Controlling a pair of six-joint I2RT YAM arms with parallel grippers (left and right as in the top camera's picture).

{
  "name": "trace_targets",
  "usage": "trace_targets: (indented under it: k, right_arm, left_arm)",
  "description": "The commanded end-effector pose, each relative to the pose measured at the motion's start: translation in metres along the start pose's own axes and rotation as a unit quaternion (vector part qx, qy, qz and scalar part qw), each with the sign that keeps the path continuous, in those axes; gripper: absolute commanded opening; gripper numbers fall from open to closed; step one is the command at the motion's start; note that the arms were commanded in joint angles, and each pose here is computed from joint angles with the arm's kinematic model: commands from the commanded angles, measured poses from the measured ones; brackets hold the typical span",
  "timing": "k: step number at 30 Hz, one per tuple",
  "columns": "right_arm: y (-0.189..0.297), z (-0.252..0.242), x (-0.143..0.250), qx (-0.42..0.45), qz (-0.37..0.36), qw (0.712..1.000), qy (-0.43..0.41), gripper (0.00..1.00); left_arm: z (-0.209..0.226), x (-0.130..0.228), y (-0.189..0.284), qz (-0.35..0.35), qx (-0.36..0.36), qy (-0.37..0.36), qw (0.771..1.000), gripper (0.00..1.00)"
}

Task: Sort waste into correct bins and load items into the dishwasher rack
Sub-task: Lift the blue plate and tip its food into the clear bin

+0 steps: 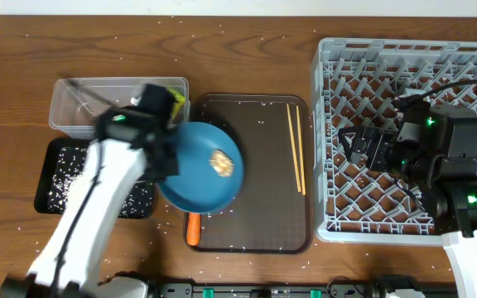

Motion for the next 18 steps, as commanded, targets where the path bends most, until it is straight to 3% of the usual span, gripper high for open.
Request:
trace_targets:
  k: [1,7,18]
  right_arm:
    - [0.001,-0.001,-0.002,-0.002,-0.003,1.0,-0.01,0.99]
    - [0.001,-0.001,-0.002,-0.002,-0.004,1.0,-0.009,0.99]
    - [0.001,0.0,-0.004,-0.004,-0.009,1.0,-0.008,0.99]
  left_arm:
    - [0.031,0.01,0.025,-0.041,-0.013,0.059,0.997,0.06]
    - [0.09,0.043,0.052,-0.08,-0.128,0.166,0.975,0.06]
    - [0.126,0.06,0.077,-0.148,-0.31,0.254,0.904,0.06]
Point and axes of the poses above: each gripper's point midway between its finger pads, its own y axis back along the fingers, its own z axis along the line the jaws close on, x = y × z, the point moved 10 cm from there along y, back along the fingers, and after that the axes turned 7 degrees about -y, right-handed, at the moved point
